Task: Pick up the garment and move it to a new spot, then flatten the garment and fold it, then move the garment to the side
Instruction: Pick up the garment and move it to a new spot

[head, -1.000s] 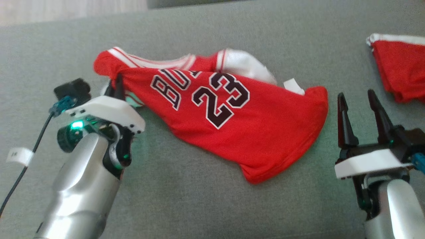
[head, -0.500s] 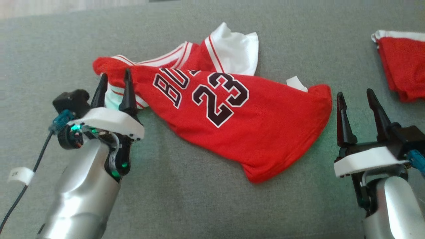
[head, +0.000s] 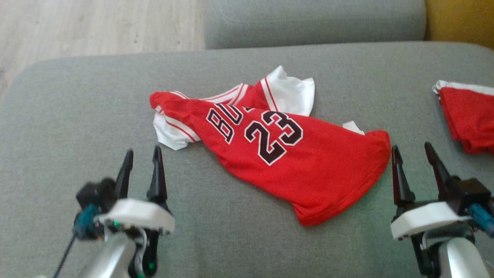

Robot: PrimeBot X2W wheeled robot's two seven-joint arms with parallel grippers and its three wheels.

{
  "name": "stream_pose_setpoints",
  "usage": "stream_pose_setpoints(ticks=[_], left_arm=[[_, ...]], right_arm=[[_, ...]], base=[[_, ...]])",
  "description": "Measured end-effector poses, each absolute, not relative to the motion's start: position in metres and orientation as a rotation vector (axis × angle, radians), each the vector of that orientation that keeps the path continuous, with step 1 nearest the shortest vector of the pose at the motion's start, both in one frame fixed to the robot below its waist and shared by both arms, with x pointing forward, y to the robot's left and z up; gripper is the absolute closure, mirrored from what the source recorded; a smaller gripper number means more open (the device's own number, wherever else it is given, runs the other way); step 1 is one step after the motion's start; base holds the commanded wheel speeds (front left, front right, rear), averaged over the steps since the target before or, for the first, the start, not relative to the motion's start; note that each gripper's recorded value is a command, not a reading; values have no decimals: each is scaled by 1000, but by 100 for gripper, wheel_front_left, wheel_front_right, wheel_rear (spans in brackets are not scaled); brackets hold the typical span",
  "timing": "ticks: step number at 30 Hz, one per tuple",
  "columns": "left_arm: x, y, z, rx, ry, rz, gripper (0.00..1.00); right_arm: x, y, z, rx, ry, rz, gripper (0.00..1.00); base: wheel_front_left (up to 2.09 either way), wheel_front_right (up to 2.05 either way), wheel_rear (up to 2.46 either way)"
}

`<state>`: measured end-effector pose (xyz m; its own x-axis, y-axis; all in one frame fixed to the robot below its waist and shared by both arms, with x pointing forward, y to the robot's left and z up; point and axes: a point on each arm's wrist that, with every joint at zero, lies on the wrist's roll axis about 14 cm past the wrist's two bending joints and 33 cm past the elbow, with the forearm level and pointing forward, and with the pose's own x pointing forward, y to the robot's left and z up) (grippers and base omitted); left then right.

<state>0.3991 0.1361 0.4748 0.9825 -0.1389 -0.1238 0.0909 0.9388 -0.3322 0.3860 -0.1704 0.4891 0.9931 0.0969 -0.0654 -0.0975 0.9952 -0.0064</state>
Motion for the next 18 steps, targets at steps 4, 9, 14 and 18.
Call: stream_pose_setpoints(ticks=[4,9,14,18], left_arm=[[369,144,473,-337,141,-71,0],[342,148,465,-346,158,-31,0],[326,148,460,-358,173,-14,0],[325,148,461,-359,170,-9,0]], right_arm=[[375,-166,487,4,72,111,0],[363,-160,479,24,98,127,0],[355,-152,471,34,122,152,0],[355,-148,469,39,127,163,0]], base=[[0,0,0],[0,0,0],[0,0,0],[0,0,0]])
